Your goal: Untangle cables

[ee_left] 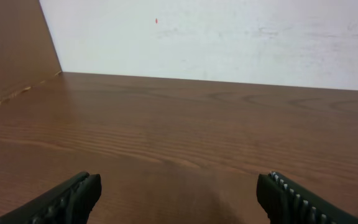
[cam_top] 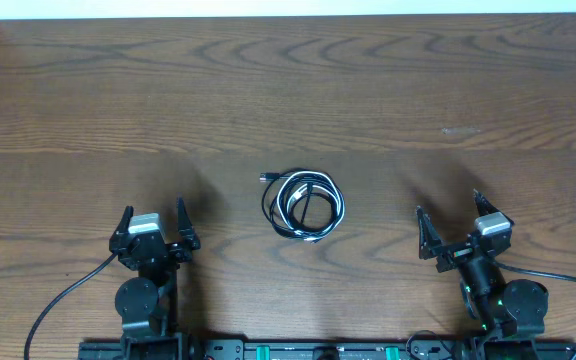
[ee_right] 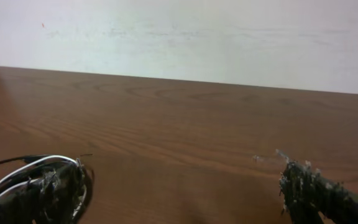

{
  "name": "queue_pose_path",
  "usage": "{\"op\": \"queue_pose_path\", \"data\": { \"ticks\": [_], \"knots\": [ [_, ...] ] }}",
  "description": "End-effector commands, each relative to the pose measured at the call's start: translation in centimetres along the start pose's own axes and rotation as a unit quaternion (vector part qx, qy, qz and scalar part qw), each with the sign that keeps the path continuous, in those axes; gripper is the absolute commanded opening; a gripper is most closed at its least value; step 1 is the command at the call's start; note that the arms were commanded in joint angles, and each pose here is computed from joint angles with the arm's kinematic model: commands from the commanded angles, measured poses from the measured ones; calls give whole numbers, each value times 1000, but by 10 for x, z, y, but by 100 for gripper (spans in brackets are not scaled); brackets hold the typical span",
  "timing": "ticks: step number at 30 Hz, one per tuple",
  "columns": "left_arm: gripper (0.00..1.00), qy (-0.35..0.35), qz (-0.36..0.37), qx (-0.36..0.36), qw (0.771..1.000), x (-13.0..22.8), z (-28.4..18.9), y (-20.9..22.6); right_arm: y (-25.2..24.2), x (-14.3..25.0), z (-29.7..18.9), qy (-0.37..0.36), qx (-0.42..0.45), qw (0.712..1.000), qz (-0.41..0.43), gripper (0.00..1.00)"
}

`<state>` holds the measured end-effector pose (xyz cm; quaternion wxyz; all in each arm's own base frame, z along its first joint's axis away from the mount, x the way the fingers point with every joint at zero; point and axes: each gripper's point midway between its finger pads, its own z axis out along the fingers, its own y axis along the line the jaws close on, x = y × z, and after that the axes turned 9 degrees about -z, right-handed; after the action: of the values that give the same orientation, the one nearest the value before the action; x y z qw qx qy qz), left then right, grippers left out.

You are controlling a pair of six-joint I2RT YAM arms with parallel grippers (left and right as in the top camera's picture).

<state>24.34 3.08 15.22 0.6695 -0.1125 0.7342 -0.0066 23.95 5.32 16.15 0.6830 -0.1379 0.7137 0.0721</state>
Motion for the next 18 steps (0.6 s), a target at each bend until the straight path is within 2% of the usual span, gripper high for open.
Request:
{"op": "queue_pose_path", "data": {
  "ticks": [1,6,18],
  "knots": [
    [85,25,-5,-12,1000,15,0,5,3,1,0,1,-8,1000,14,99],
    [85,26,-38,-8,999,16,0,3,5,1,0,1,-14,1000,15,99],
    [85,47,-45,-13,998,25,2,5,5,1,0,1,-14,1000,14,99]
  ]
}}
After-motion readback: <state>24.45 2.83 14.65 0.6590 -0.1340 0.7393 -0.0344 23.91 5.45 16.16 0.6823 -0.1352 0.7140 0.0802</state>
